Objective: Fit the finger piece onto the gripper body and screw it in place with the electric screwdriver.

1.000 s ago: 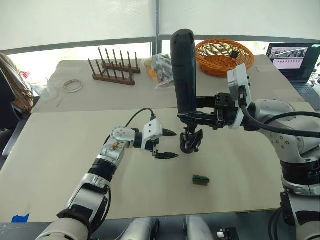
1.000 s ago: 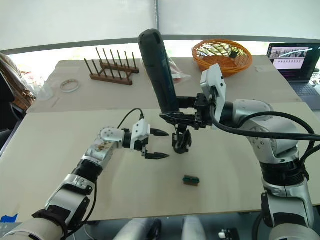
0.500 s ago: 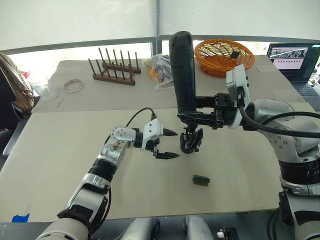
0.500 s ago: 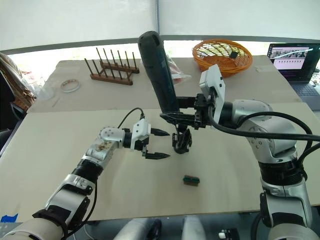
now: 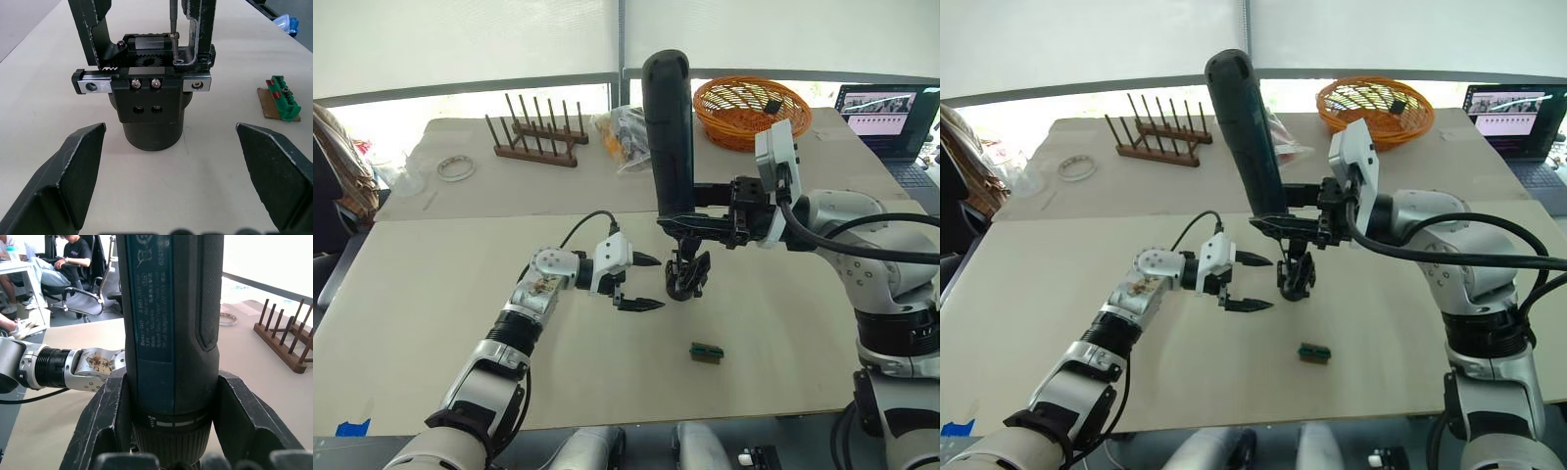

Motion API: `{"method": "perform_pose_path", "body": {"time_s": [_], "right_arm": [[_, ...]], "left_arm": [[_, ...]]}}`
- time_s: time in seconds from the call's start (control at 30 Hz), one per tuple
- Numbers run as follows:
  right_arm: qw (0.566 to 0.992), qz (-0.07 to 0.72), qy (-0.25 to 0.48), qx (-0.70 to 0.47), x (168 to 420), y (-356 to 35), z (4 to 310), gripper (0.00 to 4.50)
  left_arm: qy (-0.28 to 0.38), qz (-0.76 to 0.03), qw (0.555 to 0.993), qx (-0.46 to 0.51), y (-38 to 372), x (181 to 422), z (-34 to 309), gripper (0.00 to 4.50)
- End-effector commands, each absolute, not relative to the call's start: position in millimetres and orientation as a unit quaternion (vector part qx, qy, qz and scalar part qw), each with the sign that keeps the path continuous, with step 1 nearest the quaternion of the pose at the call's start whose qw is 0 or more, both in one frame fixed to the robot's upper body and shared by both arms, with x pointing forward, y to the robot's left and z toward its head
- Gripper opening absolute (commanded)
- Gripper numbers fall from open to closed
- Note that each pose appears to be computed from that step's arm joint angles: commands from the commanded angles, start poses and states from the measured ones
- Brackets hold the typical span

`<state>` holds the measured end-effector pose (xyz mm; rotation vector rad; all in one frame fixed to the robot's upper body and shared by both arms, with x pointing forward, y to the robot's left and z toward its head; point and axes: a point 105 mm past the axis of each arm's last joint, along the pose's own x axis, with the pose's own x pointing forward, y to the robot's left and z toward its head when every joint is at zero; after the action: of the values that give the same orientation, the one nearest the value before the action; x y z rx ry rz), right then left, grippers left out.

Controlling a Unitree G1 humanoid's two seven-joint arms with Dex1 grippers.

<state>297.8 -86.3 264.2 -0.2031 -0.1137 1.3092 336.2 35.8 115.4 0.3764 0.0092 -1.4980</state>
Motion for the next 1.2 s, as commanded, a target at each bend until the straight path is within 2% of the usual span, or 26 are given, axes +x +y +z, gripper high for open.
{"method": "perform_pose_path", "body": {"time_s": [0.03, 1.2], "right_arm": [[0.778, 0.612, -0.09, -0.108, 289.5, -86.7, 284.7, 1.91], [0.776, 0.613, -0.085, -0.117, 289.9, -89.5, 276.1, 1.91]], "left_arm": [[-0.022, -0.68, 0.71, 0.181, 30.1, 336.2, 128.7, 4.5], [-0.023, -0.679, 0.711, 0.18, 28.0, 336.9, 128.0, 4.5]]}}
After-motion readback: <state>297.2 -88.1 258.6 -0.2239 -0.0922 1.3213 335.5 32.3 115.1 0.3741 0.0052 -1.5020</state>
